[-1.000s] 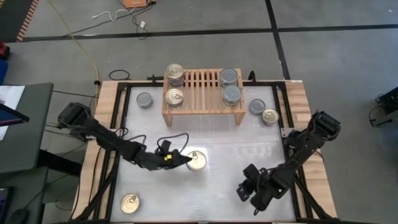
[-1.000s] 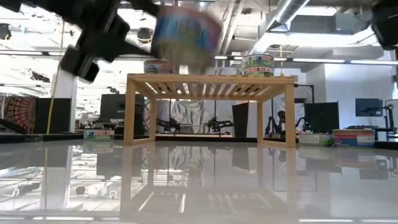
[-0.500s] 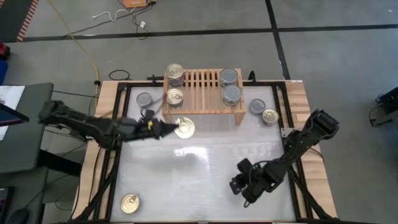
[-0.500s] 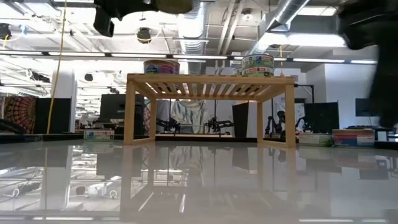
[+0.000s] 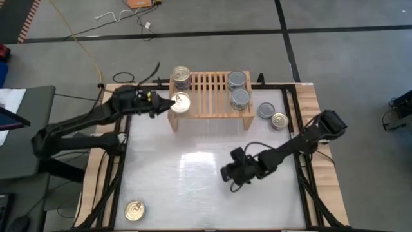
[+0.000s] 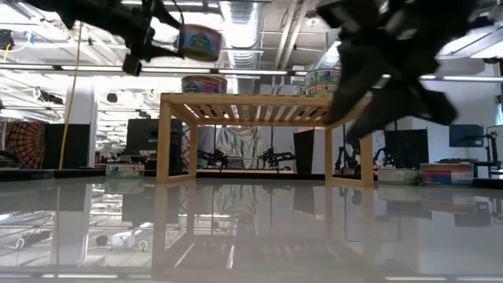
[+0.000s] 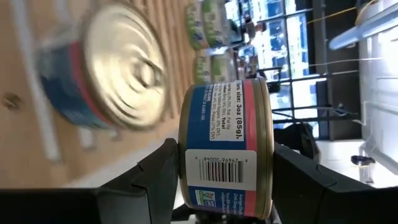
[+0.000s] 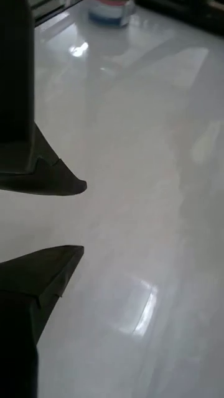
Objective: Stack canned seafood by type on shelf
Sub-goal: Stack the blue-pink tuna can on top of the other blue tuna-pink can on the shelf
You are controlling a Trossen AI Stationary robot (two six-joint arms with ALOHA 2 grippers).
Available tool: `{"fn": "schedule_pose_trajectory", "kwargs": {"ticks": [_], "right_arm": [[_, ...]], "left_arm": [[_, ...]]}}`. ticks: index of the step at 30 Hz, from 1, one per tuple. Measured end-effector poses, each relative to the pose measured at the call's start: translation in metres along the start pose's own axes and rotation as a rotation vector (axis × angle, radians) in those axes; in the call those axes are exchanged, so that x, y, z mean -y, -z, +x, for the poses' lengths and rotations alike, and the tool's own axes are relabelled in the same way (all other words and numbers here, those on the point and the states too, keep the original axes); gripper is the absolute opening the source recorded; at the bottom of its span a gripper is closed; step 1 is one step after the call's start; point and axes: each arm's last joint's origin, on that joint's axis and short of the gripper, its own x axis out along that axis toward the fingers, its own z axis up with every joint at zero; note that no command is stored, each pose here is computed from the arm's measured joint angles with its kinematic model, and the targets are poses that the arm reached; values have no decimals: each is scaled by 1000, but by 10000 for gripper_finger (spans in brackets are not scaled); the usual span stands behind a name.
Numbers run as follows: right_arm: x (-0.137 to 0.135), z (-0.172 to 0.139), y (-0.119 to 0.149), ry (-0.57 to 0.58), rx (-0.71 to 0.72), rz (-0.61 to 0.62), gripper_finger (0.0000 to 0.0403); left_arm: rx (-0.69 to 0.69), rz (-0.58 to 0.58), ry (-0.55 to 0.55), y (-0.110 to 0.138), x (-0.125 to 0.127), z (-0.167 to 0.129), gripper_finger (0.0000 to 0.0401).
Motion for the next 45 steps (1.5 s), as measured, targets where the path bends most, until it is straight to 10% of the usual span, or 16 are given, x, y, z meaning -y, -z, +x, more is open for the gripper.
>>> {"fn": "schedule_pose_trajectory", "kwargs": {"ticks": [18, 45], "right_arm": [[0, 11, -25, -6, 44, 80, 163], [0, 11, -25, -2, 43, 77, 163]], "left_arm": [[-88, 151, -136, -59, -10, 26, 208], [-48, 162, -164, -64, -10, 13, 208]]}}
